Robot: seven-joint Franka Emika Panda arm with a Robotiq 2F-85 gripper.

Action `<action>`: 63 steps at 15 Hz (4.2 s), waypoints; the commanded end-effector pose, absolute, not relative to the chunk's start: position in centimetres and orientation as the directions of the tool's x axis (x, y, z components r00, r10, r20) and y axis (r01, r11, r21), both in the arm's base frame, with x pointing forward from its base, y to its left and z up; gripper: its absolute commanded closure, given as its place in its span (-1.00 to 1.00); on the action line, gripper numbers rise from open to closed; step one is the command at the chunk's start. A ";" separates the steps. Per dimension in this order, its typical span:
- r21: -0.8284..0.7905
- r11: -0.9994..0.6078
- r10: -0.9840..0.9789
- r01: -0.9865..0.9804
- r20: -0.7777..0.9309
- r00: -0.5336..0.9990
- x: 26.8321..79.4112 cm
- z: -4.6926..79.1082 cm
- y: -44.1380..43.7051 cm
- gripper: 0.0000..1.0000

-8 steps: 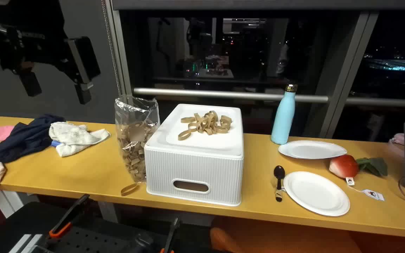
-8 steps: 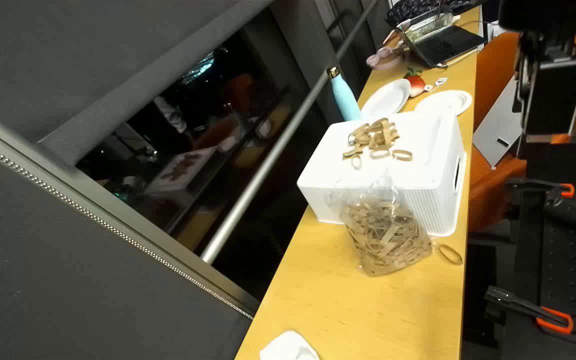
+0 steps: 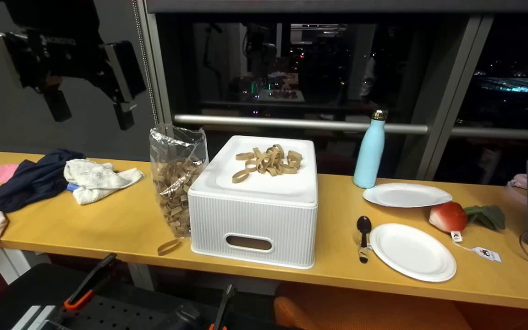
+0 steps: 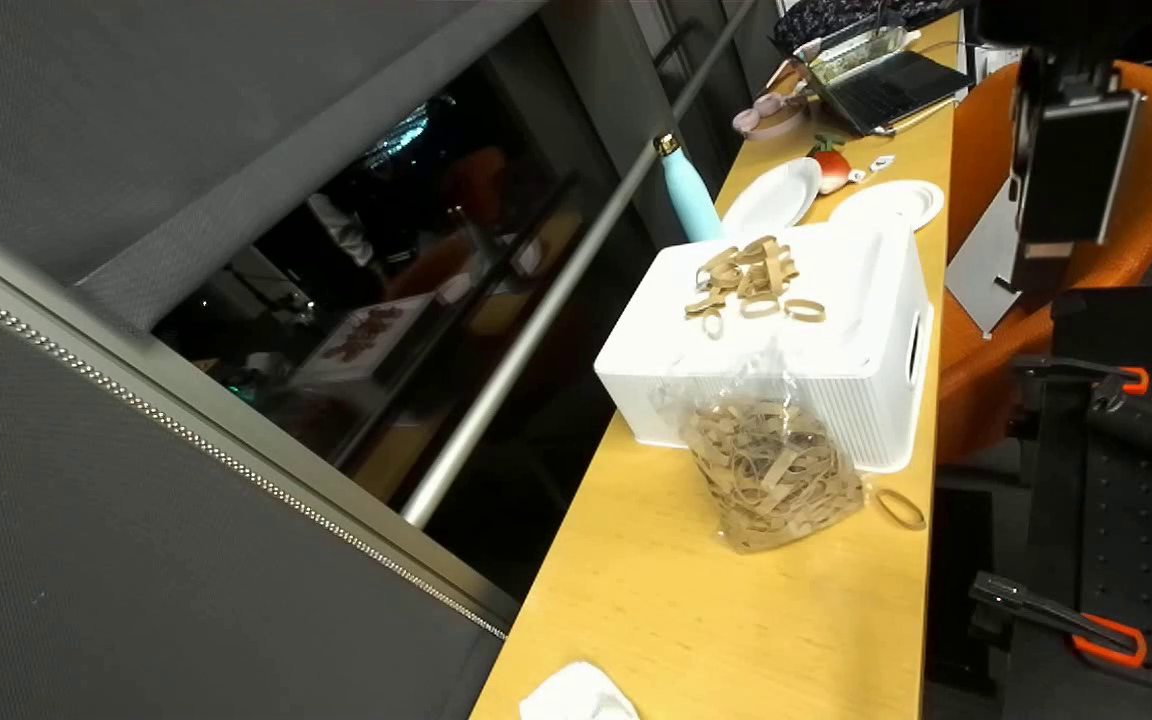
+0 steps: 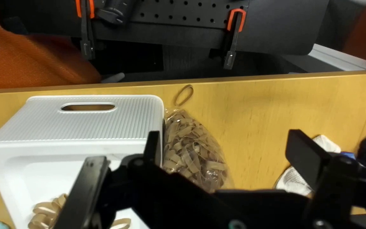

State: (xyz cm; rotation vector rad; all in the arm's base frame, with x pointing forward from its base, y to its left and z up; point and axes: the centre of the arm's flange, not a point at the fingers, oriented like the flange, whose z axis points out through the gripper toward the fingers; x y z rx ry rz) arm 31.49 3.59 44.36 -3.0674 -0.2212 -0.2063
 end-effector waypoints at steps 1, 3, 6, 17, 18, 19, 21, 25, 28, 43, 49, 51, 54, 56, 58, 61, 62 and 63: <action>-0.015 -0.991 0.127 0.130 0.143 0.982 34.0 45.0 0.7 -1.00; 0.005 -0.993 0.121 0.122 0.145 0.982 35.2 44.5 -1.2 -1.00; 0.050 -0.994 0.107 0.100 0.160 0.981 37.1 43.8 -5.3 -1.00; 0.111 -0.976 0.210 0.187 0.254 0.944 50.1 42.1 -16.5 -1.00; 0.112 -0.972 0.227 0.204 0.261 0.938 51.1 41.5 -16.8 -1.00; 0.110 -0.971 0.232 0.210 0.264 0.936 51.9 41.0 -17.0 -1.00; 0.109 -0.964 0.263 0.242 0.286 0.921 53.2 39.4 -17.5 -1.00; 0.084 -0.955 0.295 0.283 0.306 0.905 55.6 36.8 -18.0 -1.00; 0.057 -0.944 0.326 0.325 0.308 0.894 57.7 34.7 -18.1 -1.00; -0.047 -0.935 0.325 0.351 0.276 0.904 61.3 28.3 -16.7 -0.47; -0.054 -0.933 0.327 0.355 0.280 0.902 61.5 28.1 -16.3 0.46; -0.055 -0.933 0.327 0.355 0.281 0.902 61.5 28.2 -16.1 0.77; -0.055 -0.934 0.323 0.352 0.286 0.902 61.4 29.2 -15.7 1.00; -0.058 -0.938 0.312 0.341 0.288 0.905 61.4 30.4 -15.7 1.00; -0.065 -0.942 0.297 0.329 0.291 0.909 61.3 32.2 -15.5 0.98; -0.090 -0.942 0.285 0.323 0.292 0.913 61.1 35.1 -14.5 0.98; -0.096 -0.939 0.291 0.330 0.291 0.911 61.0 36.5 -13.6 0.98; -0.100 -0.935 0.300 0.340 0.289 0.909 60.9 37.7 -12.9 0.98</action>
